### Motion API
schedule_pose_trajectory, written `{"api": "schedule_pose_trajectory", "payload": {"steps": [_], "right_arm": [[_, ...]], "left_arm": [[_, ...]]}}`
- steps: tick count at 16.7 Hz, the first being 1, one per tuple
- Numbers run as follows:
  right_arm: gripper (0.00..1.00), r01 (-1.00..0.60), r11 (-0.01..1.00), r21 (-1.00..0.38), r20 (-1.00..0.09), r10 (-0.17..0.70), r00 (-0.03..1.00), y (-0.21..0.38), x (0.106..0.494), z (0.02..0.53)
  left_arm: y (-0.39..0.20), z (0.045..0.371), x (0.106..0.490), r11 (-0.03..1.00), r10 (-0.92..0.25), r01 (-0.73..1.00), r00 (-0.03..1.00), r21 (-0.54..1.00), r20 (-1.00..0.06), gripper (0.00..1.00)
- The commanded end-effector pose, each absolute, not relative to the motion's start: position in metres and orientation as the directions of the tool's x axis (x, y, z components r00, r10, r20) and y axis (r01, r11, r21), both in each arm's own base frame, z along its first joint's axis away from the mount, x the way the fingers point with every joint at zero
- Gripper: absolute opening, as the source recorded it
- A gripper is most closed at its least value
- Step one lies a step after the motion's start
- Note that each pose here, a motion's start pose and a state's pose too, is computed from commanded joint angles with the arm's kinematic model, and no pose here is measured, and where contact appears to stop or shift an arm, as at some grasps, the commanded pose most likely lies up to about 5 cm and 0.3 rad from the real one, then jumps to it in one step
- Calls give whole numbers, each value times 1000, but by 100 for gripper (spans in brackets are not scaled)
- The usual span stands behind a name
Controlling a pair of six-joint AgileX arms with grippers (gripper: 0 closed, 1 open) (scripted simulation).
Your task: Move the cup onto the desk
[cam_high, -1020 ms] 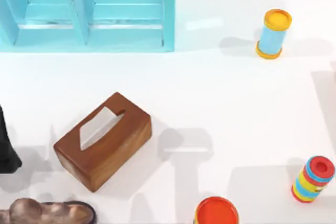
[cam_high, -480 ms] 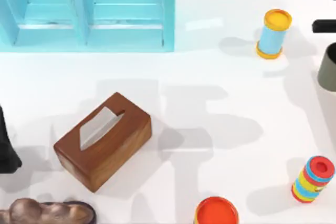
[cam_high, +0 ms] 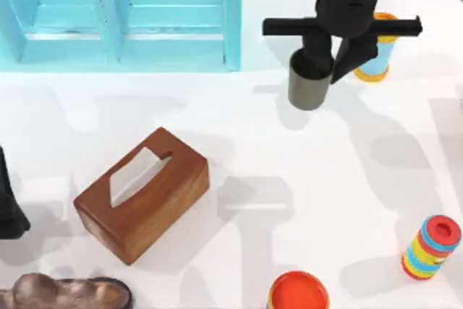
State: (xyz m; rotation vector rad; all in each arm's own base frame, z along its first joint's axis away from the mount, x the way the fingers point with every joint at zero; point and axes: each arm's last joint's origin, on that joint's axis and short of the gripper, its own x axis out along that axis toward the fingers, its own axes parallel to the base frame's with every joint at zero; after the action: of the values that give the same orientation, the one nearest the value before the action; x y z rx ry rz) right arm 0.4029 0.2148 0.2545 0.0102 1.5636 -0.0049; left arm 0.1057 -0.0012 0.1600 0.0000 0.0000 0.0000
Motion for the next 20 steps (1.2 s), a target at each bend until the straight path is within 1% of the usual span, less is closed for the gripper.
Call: {"api": "schedule_pose_trajectory", "payload": {"steps": [2, 9, 16, 20], "right_arm": [[0, 10, 1000, 3, -1000, 3, 6, 231, 400, 250], [0, 14, 1000, 7, -1000, 7, 7, 232, 401, 246], [0, 10, 1000, 3, -1000, 3, 6, 241, 401, 189], [0, 10, 1000, 3, -1000, 3, 6, 242, 400, 185]], "left_arm": [[-1, 160, 106, 1000, 0, 0, 1000, 0, 0, 100], [-1, 160, 106, 1000, 0, 0, 1000, 0, 0, 100], [-1, 160, 106, 1000, 0, 0, 1000, 0, 0, 100], [-1, 160, 106, 1000, 0, 0, 1000, 0, 0, 100]]}}
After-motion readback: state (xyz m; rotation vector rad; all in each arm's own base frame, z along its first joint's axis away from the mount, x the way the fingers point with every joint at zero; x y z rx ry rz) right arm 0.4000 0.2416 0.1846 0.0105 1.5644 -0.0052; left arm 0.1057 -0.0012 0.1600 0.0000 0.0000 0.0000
